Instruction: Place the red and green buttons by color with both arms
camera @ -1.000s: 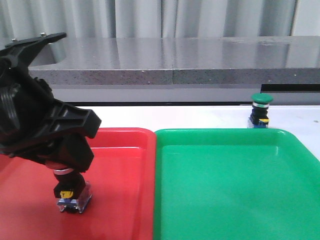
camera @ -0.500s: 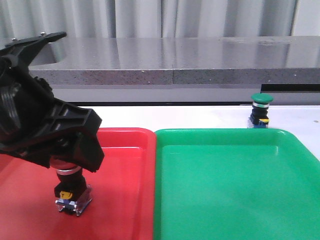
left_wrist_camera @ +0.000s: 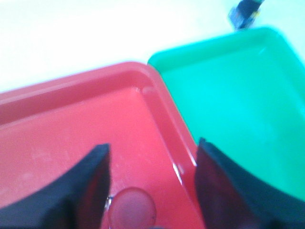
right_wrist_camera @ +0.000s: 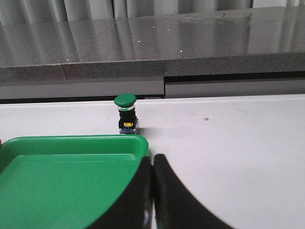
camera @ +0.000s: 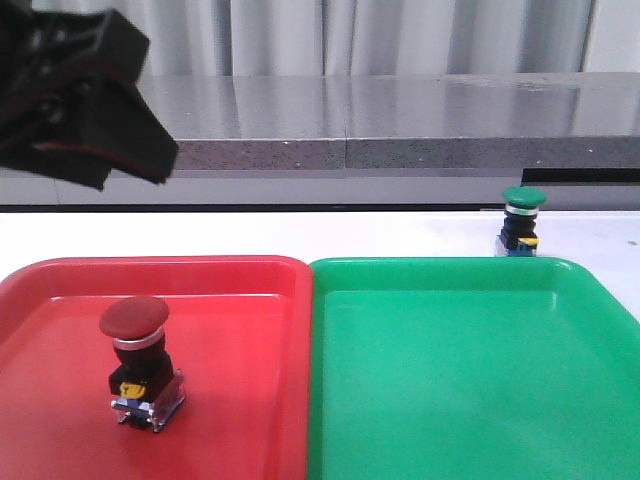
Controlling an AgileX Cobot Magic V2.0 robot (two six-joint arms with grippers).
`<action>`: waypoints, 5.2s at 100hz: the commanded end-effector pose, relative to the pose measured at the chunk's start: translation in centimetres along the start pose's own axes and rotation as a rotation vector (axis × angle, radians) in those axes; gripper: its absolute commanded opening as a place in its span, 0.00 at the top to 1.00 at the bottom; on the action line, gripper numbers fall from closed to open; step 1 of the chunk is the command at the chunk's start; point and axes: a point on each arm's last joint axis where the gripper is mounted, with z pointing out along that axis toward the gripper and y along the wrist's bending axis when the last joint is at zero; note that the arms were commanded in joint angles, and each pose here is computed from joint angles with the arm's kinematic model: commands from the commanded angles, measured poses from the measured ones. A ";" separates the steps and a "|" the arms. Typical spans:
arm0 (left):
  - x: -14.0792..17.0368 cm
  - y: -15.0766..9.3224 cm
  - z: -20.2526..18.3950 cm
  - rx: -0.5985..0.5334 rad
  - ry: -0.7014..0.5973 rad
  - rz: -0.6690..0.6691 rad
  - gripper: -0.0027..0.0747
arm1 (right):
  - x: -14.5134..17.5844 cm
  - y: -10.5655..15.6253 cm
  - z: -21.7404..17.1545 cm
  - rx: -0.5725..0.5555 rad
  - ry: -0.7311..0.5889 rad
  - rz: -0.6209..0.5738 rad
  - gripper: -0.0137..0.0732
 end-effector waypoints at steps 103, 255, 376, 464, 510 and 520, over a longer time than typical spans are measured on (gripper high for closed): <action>5.7 8.0 -12.9 -0.392 -0.758 0.006 0.99 | -1.4 0.1 -0.3 -0.009 -0.108 -0.014 0.92; 14.2 8.4 -12.7 -0.495 -0.876 0.107 0.99 | -1.4 0.1 -0.3 -0.009 -0.108 -0.014 0.92; 14.2 8.4 -12.7 -0.495 -0.876 0.107 0.99 | -6.6 0.6 -1.4 -0.001 -0.082 0.006 0.92; 14.2 8.4 -12.7 -0.495 -0.876 0.107 0.99 | -16.1 1.6 11.3 0.061 0.412 -0.006 0.92; 14.2 8.4 -12.7 -0.495 -0.876 0.107 0.99 | -14.7 1.7 18.2 0.081 0.667 0.032 0.52; 14.2 8.4 -12.7 -0.495 -0.876 0.107 0.99 | -14.4 1.8 19.5 0.075 0.690 0.066 0.35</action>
